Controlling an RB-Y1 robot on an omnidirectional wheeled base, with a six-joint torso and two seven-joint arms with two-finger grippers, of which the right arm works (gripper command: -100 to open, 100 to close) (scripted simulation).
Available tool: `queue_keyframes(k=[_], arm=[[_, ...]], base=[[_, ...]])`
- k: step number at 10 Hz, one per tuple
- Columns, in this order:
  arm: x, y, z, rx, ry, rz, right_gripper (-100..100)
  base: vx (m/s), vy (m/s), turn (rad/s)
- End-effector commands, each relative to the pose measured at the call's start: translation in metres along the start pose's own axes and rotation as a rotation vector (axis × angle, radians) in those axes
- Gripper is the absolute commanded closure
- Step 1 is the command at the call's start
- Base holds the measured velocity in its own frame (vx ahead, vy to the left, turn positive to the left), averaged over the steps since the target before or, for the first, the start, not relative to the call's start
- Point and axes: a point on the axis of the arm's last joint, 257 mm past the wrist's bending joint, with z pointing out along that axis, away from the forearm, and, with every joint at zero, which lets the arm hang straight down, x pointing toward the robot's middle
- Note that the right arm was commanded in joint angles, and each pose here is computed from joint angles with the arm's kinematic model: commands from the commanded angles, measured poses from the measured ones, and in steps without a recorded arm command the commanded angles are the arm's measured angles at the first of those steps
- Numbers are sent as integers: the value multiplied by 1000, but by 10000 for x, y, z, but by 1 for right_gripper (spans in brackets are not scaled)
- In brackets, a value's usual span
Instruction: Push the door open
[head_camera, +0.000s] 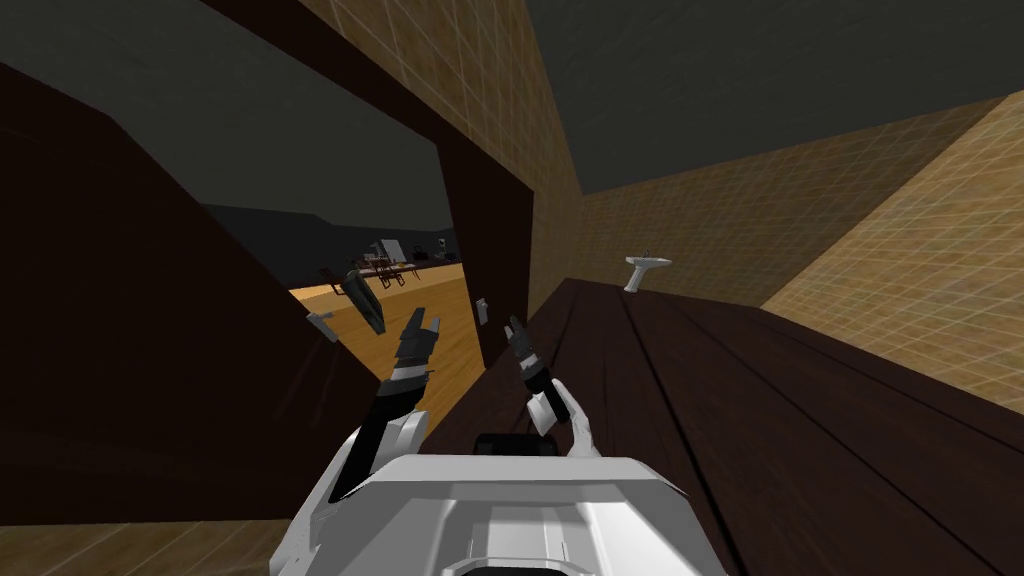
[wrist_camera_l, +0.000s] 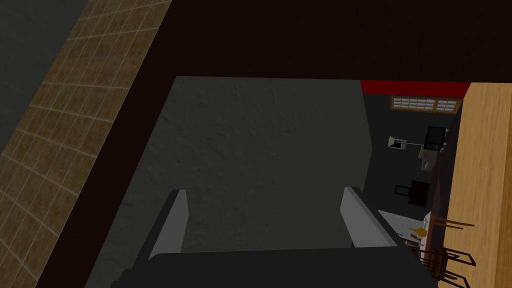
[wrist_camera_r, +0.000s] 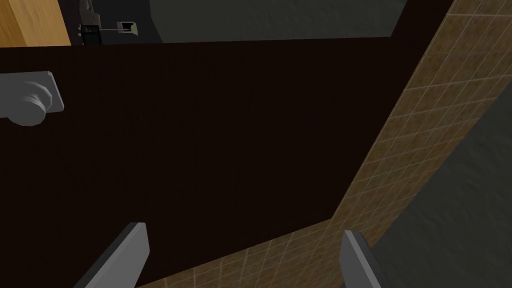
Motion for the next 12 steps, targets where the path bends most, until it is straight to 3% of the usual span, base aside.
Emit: queue_keyframes(k=[1,8,12], arm=[[144,-122,32,22,31,19,-100],[676,-592,35,124,158,83,-100],[1069,-965,-48,213,259,113,-100]], base=[[101,4,-60],[102,-4,-53],[135,9,-74]])
